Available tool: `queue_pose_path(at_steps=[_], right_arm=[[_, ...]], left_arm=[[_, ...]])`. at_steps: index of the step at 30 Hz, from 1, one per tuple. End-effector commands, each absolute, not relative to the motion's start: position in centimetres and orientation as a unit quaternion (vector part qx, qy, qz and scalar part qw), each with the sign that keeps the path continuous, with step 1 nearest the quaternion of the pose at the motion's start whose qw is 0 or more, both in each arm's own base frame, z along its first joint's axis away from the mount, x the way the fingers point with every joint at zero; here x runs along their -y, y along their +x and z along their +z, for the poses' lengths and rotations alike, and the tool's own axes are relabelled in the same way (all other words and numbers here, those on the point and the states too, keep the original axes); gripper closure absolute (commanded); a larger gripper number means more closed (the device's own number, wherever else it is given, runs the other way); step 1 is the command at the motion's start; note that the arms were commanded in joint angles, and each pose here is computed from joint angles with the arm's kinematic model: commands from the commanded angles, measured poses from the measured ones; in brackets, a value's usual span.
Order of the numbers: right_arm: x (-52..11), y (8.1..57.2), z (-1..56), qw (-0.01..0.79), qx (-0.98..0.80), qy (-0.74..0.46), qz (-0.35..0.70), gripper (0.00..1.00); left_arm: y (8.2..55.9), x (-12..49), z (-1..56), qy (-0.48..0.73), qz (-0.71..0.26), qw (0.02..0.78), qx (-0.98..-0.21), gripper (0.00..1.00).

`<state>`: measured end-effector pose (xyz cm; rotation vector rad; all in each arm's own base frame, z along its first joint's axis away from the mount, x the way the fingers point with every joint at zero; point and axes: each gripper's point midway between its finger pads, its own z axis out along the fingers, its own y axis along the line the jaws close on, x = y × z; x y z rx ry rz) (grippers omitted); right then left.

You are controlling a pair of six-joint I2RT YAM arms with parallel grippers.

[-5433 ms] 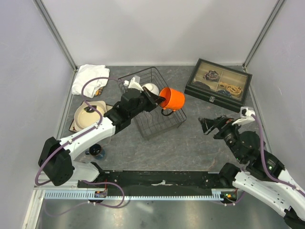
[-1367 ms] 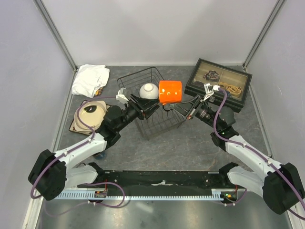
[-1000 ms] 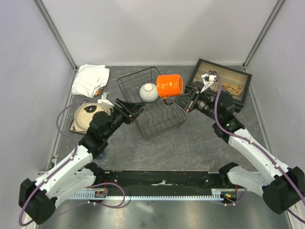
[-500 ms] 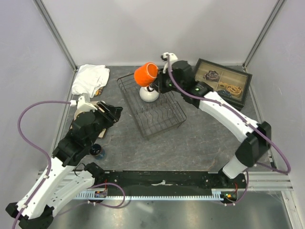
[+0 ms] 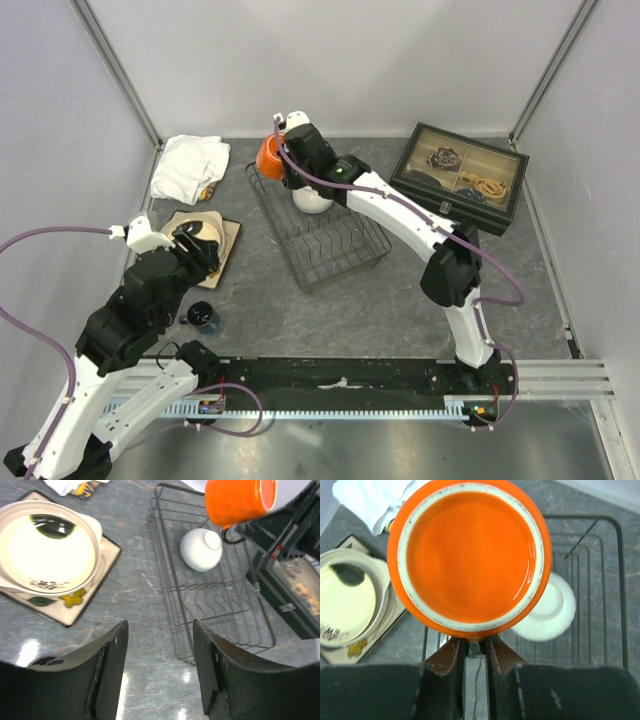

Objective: Load the mixed dishes into the dish rack

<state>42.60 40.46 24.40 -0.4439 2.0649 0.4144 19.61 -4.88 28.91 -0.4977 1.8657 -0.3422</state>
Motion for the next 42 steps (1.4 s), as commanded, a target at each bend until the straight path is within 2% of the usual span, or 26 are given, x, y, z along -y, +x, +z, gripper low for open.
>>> queue_pose_path(at_steps=[1, 8, 42], right_arm=[[-41.2, 45.2, 28.7, 0.541, -0.814, -0.156, 0.14, 1.0], [-41.5, 46.6, 25.2, 0.538, -0.824, -0.154, 0.091, 1.0], [-44.4, 48.3, 15.7, 0.494, -0.844, -0.198, 0.073, 1.0]], left_arm=[[19.1, 2.7, 29.0, -0.202, -0.082, 0.561, -0.799, 0.39], [18.8, 2.3, 29.4, -0.2, -0.075, 0.564, -0.798, 0.39], [18.7, 3.1, 28.7, -0.184, -0.084, 0.548, -0.812, 0.4]])
